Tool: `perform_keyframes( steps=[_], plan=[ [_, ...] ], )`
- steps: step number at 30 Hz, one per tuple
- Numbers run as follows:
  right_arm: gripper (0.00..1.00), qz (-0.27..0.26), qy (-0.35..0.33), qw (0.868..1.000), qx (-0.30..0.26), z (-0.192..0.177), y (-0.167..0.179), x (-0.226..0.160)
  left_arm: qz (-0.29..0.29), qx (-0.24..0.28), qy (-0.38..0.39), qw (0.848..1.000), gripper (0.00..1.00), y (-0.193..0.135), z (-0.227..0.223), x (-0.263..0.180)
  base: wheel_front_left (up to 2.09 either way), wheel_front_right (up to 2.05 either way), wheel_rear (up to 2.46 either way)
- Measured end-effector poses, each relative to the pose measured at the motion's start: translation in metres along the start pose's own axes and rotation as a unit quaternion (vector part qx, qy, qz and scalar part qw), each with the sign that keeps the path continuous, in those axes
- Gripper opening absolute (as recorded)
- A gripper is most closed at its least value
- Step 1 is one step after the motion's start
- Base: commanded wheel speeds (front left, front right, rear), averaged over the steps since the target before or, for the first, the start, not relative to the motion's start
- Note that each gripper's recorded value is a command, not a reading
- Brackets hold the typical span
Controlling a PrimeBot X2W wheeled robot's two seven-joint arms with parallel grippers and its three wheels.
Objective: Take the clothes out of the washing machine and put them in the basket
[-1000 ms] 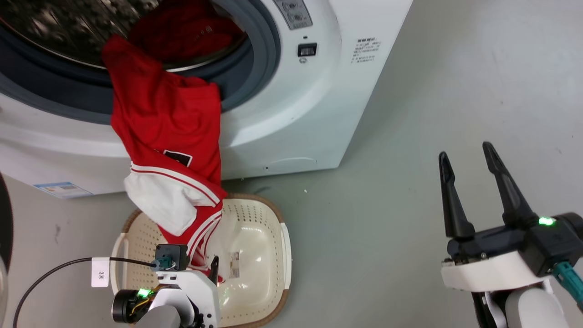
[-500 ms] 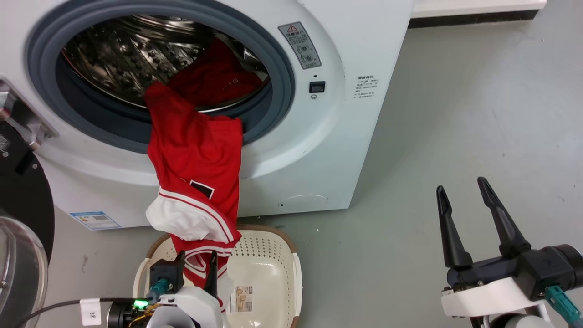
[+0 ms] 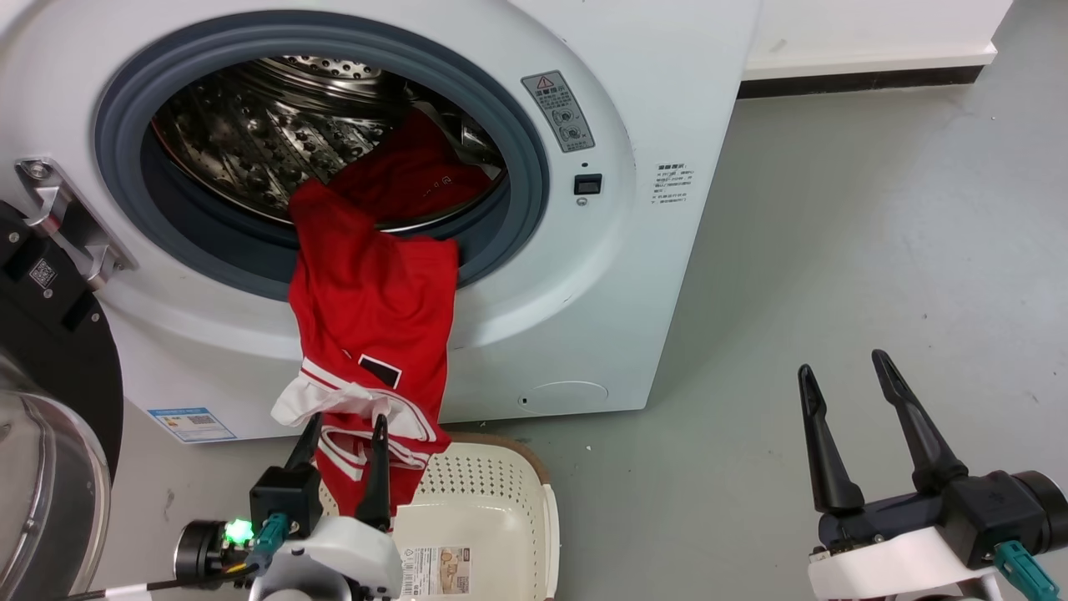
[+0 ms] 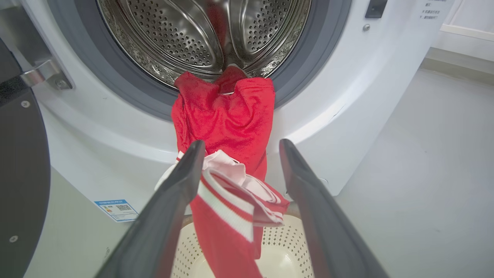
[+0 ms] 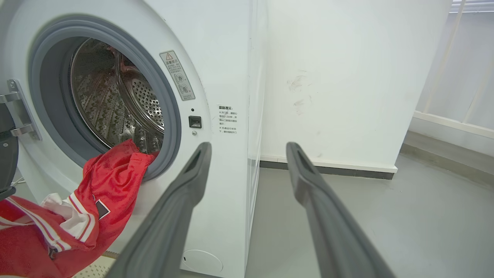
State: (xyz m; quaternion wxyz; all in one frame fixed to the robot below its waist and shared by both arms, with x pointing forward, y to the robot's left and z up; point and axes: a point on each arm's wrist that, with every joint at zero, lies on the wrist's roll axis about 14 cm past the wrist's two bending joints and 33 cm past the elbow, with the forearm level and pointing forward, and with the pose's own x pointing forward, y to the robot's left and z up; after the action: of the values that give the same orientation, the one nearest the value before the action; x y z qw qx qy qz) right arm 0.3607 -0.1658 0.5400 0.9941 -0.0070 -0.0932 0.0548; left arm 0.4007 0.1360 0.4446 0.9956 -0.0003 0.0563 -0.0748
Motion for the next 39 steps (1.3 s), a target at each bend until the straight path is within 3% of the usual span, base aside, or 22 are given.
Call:
perform_keyframes(
  steps=[9,15,26,39],
  plan=[
    [1.0,-0.007,0.006,1.0,0.001,-0.005,-0.005,0.002,-0.007,0.006,-0.031,0.999,1.0,0.0,0.023,0.033,0.0,0.0,0.0],
    [1.0,-0.016,0.012,1.0,-0.001,-0.009,-0.011,0.007,-0.011,0.007,-0.012,1.0,1.0,0.002,0.012,0.054,0.0,0.0,0.0],
    [1.0,-0.036,0.035,0.999,0.001,-0.034,-0.03,0.032,-0.011,0.029,0.106,0.994,1.0,0.021,-0.062,0.117,0.0,0.0,0.0],
    [1.0,-0.055,0.069,0.996,-0.001,-0.071,-0.048,0.053,-0.009,0.028,0.173,0.984,1.0,0.021,-0.12,0.177,0.0,0.0,0.0]
  ],
)
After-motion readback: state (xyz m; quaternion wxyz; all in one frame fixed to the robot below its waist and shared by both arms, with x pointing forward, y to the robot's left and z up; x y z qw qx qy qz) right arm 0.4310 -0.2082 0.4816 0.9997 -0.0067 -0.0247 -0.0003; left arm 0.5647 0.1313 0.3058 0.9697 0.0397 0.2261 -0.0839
